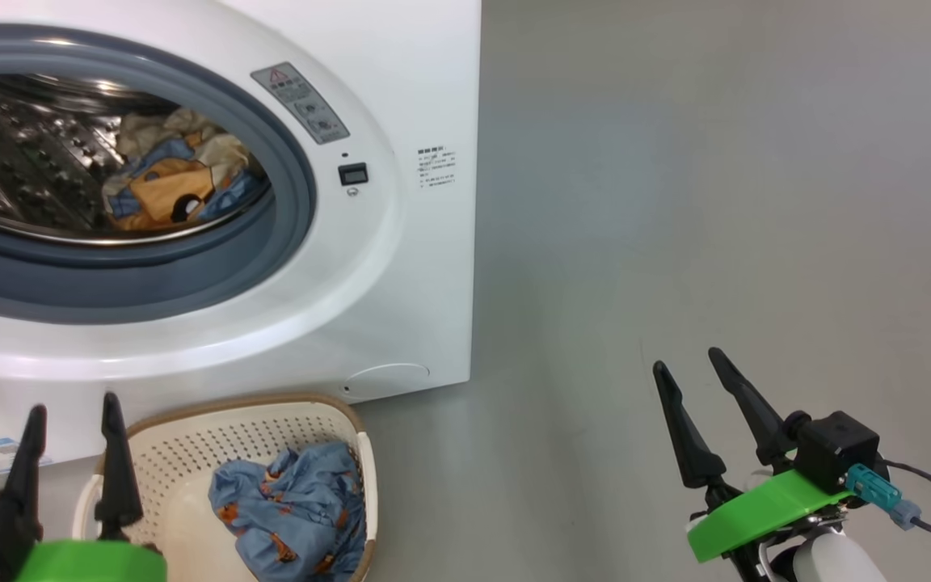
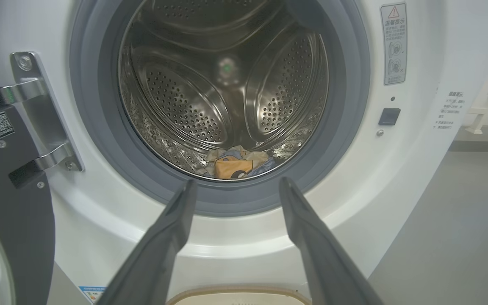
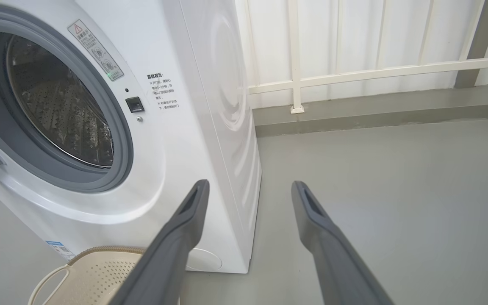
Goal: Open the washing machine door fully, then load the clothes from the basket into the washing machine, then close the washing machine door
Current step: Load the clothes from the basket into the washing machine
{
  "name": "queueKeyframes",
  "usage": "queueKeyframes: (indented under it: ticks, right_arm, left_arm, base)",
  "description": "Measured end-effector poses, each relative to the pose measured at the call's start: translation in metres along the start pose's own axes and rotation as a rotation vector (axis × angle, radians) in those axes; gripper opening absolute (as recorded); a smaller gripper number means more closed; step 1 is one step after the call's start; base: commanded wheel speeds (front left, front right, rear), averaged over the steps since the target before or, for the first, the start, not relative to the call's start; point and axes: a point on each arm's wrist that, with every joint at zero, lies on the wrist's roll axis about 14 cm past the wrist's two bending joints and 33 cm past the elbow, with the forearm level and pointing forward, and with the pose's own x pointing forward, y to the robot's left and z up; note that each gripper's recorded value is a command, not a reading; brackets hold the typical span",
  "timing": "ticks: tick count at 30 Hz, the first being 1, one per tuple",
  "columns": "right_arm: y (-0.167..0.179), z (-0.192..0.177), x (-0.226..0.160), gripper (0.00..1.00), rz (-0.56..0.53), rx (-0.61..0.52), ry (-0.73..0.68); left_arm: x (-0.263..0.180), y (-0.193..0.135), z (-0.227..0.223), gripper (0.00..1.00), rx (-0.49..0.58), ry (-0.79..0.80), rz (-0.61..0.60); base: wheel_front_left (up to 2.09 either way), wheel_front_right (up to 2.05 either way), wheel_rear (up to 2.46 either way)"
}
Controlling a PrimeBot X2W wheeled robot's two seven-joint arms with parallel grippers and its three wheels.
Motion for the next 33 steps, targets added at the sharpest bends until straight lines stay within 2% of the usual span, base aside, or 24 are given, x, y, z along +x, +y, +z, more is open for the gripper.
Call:
queueKeyframes:
  ticks: [17, 33]
  right_arm:
    - [-0.006, 0.007, -0.017, 1.00, -0.022, -0.006, -0.017]
    - [-0.002, 0.010, -0.015, 1.00, -0.010, -0.008, -0.026]
  left_arm:
    - [-0.044, -0.012, -0.008, 1.00, 0.020, 0.048, -0.032]
    - [-0.053, -0.010, -0.007, 1.00, 0.017, 0.047, -0.007]
  base:
    - [0.00, 0.00, 0.00]
    - [0.00, 0.00, 0.00]
